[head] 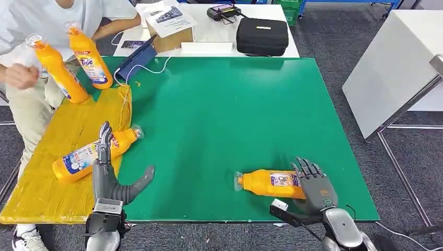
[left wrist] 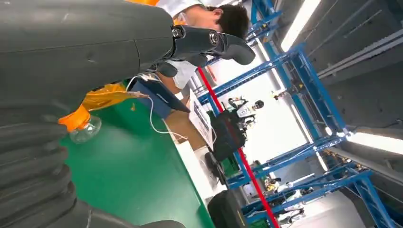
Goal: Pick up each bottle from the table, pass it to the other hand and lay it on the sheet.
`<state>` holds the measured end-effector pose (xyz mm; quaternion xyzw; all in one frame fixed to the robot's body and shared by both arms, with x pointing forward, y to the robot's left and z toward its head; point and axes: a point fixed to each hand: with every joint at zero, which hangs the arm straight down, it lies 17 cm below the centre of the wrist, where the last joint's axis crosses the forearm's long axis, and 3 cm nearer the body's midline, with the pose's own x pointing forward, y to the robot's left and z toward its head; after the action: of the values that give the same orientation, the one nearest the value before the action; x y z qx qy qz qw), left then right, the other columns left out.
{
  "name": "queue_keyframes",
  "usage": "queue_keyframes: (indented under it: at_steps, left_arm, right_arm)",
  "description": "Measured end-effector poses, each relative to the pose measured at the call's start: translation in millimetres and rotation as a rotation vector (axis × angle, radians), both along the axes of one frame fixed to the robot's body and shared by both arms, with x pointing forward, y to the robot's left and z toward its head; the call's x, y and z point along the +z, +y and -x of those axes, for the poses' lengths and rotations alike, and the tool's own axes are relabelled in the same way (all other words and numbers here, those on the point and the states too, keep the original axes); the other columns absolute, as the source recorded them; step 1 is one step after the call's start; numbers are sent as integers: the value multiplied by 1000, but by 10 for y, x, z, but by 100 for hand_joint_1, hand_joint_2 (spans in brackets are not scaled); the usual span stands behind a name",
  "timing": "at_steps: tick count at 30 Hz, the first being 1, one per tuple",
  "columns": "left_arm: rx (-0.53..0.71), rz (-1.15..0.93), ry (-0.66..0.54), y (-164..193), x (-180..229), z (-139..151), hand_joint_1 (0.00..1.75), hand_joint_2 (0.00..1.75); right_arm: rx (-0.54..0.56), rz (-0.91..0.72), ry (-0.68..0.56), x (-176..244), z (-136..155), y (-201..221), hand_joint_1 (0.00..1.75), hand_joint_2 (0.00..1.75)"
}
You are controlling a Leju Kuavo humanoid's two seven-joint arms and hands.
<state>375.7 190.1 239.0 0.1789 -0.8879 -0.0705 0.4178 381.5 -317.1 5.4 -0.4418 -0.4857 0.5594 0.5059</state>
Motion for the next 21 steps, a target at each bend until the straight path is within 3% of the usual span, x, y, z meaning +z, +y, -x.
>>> queue_keyframes:
  at_steps: [18, 19, 21]
  left_arm:
    - [-10, 3, 3, -52, 15, -8, 0, 175]
    - [-16, 3, 7, -63, 10, -10, 0, 175]
    - [-33, 3, 15, -99, 0, -16, 0, 175]
  right_arm:
    - [15, 6, -1, -44, -121, -33, 166, 175]
    - [17, 2, -11, -21, -134, -17, 154, 175]
    - [22, -14, -44, 39, -157, 42, 157, 175]
